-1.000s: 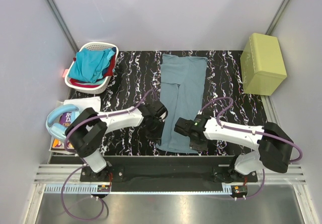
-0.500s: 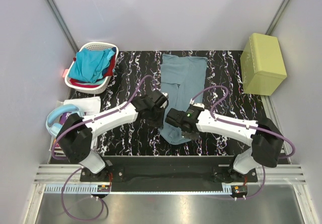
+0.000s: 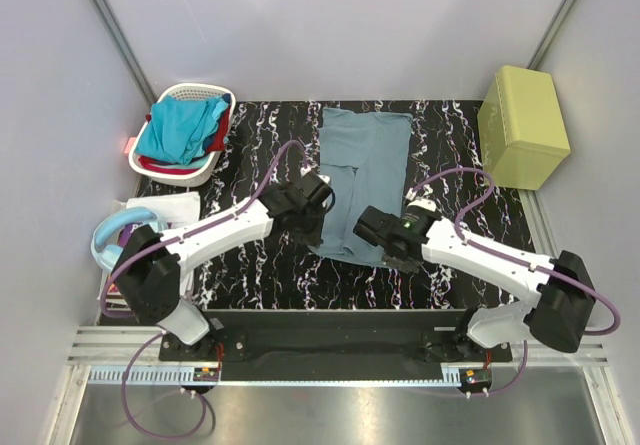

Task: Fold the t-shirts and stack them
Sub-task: Grab the bottom of the folded rectangular tshirt with both arms, then fold the folded rectangular tshirt in 1/3 of the way, then grab one side of the 2/3 rectangular tshirt with both arms

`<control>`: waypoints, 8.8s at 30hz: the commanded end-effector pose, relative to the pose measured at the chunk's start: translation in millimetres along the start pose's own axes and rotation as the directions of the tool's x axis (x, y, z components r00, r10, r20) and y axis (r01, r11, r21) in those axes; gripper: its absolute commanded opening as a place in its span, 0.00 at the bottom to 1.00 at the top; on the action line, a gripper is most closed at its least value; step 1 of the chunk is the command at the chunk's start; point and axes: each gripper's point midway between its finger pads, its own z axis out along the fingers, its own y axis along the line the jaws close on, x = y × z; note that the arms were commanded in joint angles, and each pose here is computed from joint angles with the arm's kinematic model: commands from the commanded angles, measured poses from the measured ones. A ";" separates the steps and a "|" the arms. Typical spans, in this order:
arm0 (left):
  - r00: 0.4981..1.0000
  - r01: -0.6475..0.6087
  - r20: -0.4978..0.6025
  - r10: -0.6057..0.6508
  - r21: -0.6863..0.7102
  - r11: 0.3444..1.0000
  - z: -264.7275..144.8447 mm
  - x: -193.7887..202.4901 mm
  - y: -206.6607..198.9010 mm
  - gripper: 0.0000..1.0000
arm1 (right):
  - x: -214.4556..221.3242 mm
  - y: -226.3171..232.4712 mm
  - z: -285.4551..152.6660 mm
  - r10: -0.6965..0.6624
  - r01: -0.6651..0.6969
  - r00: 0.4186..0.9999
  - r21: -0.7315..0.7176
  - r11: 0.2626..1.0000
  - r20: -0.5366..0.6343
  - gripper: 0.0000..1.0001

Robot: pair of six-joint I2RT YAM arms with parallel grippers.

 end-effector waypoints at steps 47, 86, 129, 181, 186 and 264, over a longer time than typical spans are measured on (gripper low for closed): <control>0.976 0.099 0.201 -0.090 -0.037 0.994 57.7 -233.7 37.8 0.09 | -216.3 62.5 113.8 0.039 -0.046 0.992 0.059 0.997 0.118 0.00; 0.980 0.130 0.151 -0.132 0.025 0.991 76.8 -138.0 -10.8 0.99 | -117.6 64.5 125.1 -0.044 0.044 0.999 -0.031 0.999 0.005 0.18; 0.986 0.160 -0.046 -0.158 0.036 0.986 137.6 -103.7 9.3 0.37 | -241.0 141.5 194.8 -0.046 0.050 0.994 -0.039 0.998 0.102 0.08; 0.970 0.241 0.048 -0.238 -0.064 0.969 95.9 -120.2 84.0 0.99 | -83.0 75.7 45.0 -0.088 0.106 0.992 -0.226 0.968 0.090 0.45; 0.979 0.203 -0.013 -0.204 -0.040 0.978 109.1 -96.6 59.0 0.99 | -88.6 67.4 37.9 -0.076 0.102 0.990 -0.220 0.970 0.122 0.45; 0.992 0.116 0.048 -0.116 -0.011 0.993 97.2 -62.5 -4.8 0.79 | -75.5 -6.3 150.4 -0.024 0.017 0.993 -0.065 0.998 -0.116 0.31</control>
